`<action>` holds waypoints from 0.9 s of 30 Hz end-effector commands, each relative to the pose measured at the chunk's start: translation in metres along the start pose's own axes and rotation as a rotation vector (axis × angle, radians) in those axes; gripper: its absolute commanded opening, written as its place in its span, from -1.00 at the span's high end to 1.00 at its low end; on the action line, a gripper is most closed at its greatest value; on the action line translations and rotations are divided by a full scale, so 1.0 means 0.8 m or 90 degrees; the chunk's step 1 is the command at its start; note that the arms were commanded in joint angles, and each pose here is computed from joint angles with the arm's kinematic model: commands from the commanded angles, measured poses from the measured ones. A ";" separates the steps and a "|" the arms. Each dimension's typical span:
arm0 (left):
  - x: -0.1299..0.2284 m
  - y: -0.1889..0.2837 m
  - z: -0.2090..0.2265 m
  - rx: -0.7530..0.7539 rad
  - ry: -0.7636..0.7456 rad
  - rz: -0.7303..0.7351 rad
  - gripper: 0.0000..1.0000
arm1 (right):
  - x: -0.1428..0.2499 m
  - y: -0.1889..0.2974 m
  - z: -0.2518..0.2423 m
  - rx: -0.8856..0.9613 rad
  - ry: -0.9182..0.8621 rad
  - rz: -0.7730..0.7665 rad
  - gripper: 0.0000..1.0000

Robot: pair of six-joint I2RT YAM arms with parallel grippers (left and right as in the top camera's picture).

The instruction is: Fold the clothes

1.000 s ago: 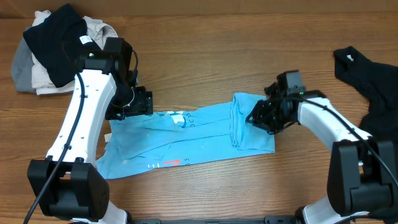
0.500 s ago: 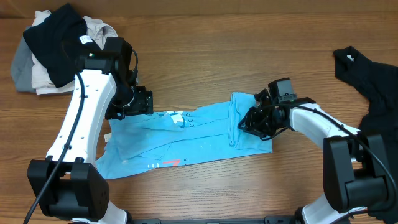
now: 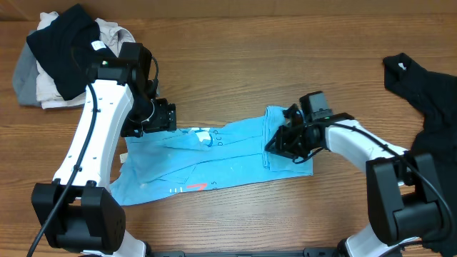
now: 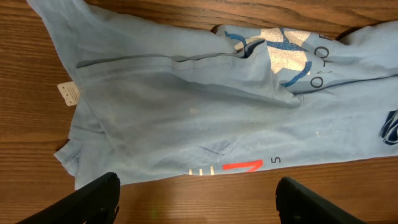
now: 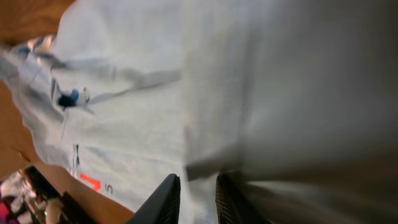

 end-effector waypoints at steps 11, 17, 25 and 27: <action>0.000 0.000 -0.003 0.004 -0.003 0.001 -0.72 | -0.005 0.045 0.044 -0.016 0.029 0.005 0.68; 0.000 0.000 -0.003 0.004 -0.006 0.000 -0.74 | -0.055 0.169 0.008 0.092 0.007 -0.109 -0.72; -0.001 0.000 -0.003 0.005 -0.005 -0.001 -0.73 | -0.075 0.202 -0.087 0.048 -0.080 -0.141 -1.00; -0.001 0.000 -0.003 0.005 -0.005 -0.001 -0.73 | -0.076 0.188 -0.094 0.014 -0.079 -0.129 -1.00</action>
Point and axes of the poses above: each gripper's point midway between its finger pads, its own y axis back along the fingers, its own z axis along the line the jaws close on, x = y × z, the point moved 4 cm from there along y, back along the fingers, and after that the axes turned 6 degrees about -y, right-handed, at the moved point
